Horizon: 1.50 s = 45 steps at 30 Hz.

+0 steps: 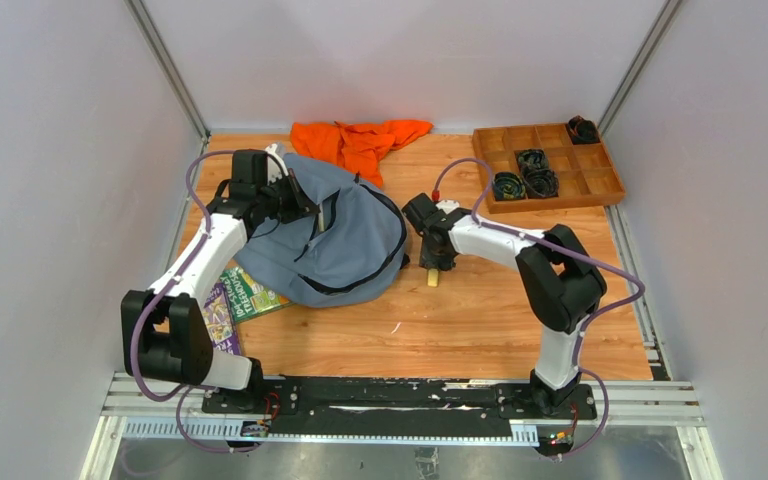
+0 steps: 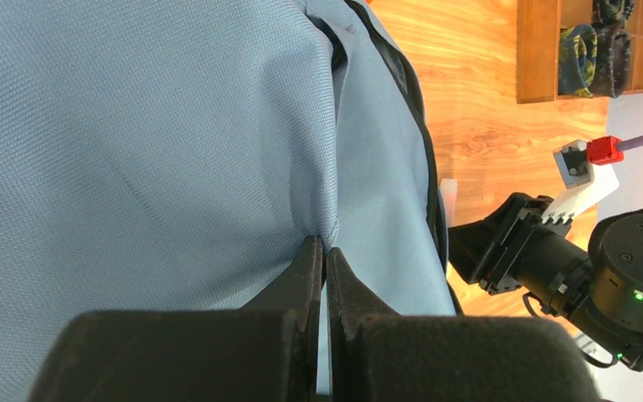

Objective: Pack the student bag
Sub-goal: Pick up the stationery from the center of the board, then place the stationery in the student bag.

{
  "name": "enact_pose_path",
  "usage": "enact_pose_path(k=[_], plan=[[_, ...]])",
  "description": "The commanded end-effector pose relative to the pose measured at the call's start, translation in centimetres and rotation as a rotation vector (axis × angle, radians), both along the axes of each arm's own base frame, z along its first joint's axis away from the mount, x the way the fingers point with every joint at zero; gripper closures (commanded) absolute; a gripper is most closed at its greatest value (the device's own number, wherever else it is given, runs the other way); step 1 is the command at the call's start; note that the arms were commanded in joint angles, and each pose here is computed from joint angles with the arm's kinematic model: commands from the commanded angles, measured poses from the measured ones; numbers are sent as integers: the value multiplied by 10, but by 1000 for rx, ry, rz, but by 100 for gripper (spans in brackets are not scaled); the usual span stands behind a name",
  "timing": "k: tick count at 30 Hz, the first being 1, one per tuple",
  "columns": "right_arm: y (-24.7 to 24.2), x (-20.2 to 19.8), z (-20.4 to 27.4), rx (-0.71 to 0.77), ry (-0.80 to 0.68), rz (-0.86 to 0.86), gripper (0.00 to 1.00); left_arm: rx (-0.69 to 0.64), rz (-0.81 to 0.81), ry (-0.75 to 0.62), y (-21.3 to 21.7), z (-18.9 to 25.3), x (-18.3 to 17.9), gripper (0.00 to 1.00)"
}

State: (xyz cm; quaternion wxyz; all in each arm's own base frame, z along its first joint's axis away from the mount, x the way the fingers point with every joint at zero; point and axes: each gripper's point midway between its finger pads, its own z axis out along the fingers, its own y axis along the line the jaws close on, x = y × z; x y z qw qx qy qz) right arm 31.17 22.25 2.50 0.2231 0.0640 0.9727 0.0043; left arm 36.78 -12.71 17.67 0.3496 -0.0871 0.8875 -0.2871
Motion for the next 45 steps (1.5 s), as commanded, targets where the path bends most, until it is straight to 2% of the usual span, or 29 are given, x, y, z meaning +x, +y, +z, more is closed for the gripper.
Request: enact_pose_path(k=[1, 4, 7, 12, 17, 26, 34, 45], plan=[[-14, -13, 4, -64, 19, 42, 78, -56, -37, -47, -9, 15, 6, 100], [-10, -12, 15, -22, 7, 47, 93, -66, -46, -58, -11, 19, 5, 100], [-2, -7, 42, 34, -46, 64, 100, -61, -39, -69, -10, 23, 5, 100], [31, 7, 91, 176, -133, 170, 100, -60, -48, -82, -10, 27, 3, 100], [99, 2, 133, 424, -173, 397, 100, -59, -44, -86, -9, 28, 1, 100], [204, -28, 149, 689, -56, 739, 99, -63, -54, -92, -10, 30, -1, 100], [236, -12, 133, 698, -25, 712, 98, -62, -56, -97, -9, 33, -5, 100], [262, 46, 135, 732, -74, 569, 98, -48, -53, -106, -6, 39, -12, 100]])
